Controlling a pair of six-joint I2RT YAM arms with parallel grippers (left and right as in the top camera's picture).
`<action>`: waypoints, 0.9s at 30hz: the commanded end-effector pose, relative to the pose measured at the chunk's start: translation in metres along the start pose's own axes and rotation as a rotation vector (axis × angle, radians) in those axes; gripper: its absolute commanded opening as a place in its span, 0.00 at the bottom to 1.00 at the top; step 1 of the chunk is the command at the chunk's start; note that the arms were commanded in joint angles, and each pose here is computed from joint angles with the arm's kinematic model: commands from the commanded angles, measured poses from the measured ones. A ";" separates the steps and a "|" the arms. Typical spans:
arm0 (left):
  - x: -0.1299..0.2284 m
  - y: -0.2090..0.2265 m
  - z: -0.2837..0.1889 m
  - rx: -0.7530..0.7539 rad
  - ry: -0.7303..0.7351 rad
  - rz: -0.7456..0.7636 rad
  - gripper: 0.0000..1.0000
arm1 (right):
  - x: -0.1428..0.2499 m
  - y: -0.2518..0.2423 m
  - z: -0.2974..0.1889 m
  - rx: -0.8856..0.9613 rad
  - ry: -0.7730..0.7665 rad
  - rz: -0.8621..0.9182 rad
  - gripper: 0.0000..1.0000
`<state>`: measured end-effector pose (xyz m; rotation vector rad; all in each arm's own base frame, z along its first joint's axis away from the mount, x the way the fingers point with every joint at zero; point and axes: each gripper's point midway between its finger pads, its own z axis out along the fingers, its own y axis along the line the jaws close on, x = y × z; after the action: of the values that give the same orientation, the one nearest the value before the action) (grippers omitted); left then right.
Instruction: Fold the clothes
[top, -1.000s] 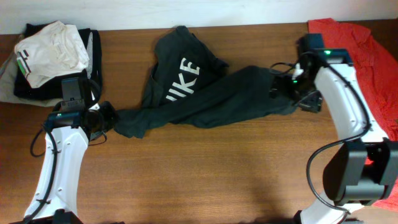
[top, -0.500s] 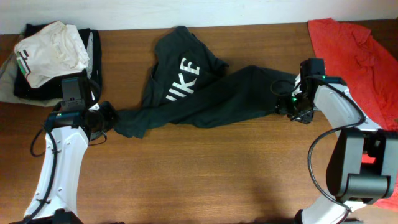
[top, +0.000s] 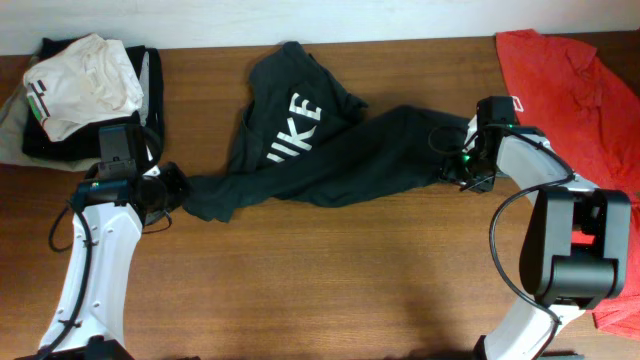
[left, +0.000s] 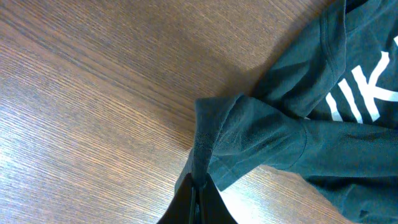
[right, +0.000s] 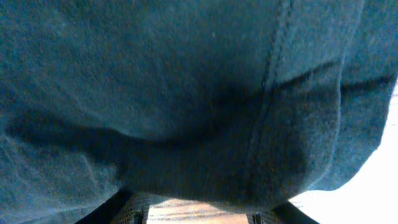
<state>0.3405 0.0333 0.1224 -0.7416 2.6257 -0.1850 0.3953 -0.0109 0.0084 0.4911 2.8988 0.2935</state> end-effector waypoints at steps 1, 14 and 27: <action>-0.004 -0.002 -0.001 0.012 -0.007 -0.011 0.01 | 0.005 -0.001 0.017 0.000 0.029 -0.004 0.49; -0.005 -0.002 -0.001 0.009 -0.008 -0.011 0.02 | -0.058 0.010 -0.026 0.027 -0.122 -0.022 0.27; -0.006 -0.003 -0.001 0.012 -0.013 -0.011 0.02 | -0.060 0.016 -0.041 0.040 -0.101 -0.031 0.46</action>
<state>0.3425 0.0337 0.1233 -0.7388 2.6173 -0.1857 0.4505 -0.0241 0.0598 0.4499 2.7947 0.2145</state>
